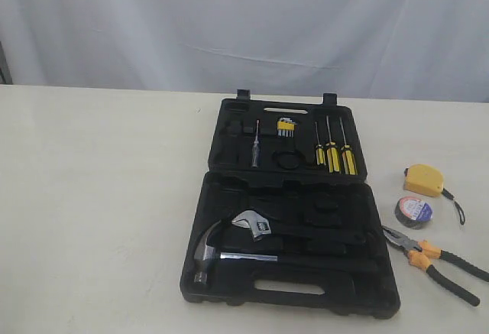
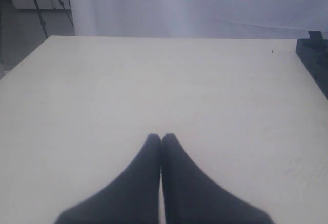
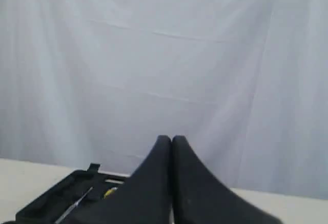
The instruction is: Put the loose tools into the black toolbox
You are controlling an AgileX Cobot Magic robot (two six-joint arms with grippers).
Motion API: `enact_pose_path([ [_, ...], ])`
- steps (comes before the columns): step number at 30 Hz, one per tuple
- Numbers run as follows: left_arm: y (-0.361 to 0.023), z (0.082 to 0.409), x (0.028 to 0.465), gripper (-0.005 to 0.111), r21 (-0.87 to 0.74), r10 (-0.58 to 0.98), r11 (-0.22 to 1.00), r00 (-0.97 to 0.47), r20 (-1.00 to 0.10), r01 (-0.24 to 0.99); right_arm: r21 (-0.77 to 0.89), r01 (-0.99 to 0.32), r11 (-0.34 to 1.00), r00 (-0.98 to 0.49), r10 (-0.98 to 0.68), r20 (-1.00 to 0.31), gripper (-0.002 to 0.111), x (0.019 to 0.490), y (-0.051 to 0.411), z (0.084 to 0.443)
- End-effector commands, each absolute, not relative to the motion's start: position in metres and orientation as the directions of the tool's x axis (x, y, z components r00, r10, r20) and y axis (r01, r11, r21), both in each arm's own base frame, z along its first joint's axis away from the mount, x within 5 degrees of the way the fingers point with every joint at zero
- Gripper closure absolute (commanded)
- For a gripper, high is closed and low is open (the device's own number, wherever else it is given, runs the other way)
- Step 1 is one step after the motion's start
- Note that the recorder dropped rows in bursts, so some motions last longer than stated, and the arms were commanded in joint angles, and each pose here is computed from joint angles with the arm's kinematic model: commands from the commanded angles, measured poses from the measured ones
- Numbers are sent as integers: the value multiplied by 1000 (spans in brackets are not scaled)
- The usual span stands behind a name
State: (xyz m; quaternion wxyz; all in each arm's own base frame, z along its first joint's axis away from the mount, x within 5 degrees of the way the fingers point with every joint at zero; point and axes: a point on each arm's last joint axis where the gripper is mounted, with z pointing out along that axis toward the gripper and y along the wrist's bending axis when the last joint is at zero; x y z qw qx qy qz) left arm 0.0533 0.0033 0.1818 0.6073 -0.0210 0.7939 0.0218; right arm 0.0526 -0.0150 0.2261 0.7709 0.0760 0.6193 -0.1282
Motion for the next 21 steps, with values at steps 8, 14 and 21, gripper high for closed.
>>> enact_pose_path([
  [8,3,182,53,107,7,-7,998,-252,-968,-56,194,173,966,495,85,-865,109,45,-12,247],
  [14,3,182,53,107,7,-7,998,-252,-968,-56,291,132,947,484,194,-853,109,44,-12,253],
  [21,3,182,53,107,7,-7,998,-252,-968,-56,373,164,913,388,288,-876,109,56,-18,314],
])
